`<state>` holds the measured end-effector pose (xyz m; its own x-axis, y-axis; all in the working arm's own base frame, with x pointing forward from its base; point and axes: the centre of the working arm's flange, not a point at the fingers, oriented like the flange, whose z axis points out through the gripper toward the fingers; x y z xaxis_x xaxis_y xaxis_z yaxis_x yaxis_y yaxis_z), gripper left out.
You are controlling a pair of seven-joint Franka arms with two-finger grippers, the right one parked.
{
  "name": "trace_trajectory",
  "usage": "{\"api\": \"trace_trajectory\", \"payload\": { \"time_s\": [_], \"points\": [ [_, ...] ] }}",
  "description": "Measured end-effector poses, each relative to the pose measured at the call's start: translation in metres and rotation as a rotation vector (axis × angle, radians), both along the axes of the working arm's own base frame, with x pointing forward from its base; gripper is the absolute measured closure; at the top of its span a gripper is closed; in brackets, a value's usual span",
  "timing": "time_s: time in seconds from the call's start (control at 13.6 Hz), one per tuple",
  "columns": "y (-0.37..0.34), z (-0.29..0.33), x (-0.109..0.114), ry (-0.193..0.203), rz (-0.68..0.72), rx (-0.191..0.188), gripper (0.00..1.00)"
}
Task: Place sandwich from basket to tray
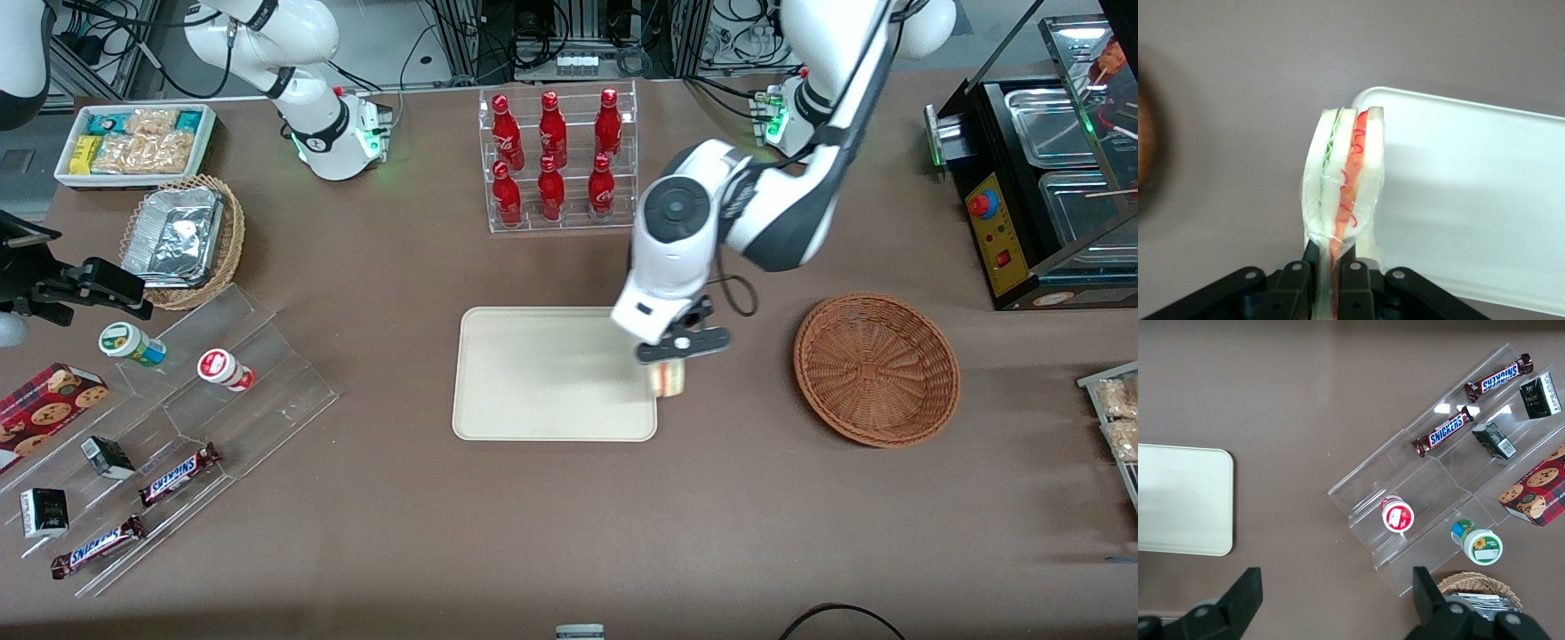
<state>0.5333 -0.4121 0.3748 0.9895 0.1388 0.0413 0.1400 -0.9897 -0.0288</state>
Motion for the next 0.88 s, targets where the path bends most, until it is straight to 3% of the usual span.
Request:
{"api": "trace_trajectory", "payload": {
  "time_s": [0.37, 0.59, 0.88],
  "points": [
    [-0.034, -0.053, 0.004, -0.064, -0.041, -0.09, 0.85],
    [-0.047, -0.106, -0.003, -0.042, -0.063, -0.08, 0.85],
    [-0.047, -0.121, -0.004, -0.036, -0.084, -0.056, 0.85]
  ]
}}
